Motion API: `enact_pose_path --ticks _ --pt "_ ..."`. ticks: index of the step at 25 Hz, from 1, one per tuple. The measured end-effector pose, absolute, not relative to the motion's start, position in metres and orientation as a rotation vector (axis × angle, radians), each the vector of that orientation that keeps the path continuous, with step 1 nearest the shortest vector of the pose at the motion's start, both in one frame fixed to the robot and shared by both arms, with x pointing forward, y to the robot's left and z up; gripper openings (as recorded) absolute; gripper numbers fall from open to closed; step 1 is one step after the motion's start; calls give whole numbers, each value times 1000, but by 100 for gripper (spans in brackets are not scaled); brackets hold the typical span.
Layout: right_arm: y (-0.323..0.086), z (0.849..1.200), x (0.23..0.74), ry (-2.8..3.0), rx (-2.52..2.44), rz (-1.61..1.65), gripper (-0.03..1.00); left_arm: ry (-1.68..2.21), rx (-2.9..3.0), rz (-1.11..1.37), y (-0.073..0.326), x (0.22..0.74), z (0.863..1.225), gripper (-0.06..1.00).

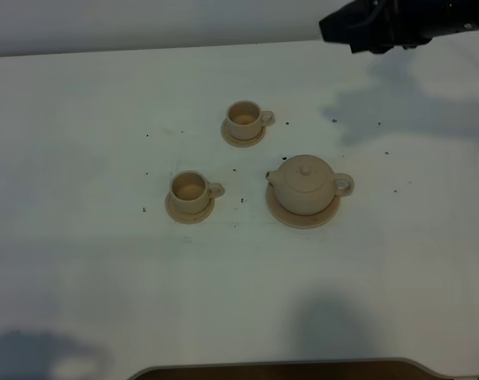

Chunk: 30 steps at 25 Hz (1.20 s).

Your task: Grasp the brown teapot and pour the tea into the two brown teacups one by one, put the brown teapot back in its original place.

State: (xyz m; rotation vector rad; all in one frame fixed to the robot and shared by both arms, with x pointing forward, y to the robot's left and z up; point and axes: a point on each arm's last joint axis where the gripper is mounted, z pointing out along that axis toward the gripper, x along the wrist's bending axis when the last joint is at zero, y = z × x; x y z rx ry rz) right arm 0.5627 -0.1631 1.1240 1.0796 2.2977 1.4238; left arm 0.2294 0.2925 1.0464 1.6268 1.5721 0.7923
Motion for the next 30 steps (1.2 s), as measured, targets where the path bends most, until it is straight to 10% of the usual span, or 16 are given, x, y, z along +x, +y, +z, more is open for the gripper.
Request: enact_pose_path --ticks 15,30 --pt "-165 1138 569 2389 870 1247 37 1573 1627 792 292 229 1046 36" --pt "-160 1032 607 2786 519 482 37 1573 1627 792 292 229 1046 36"
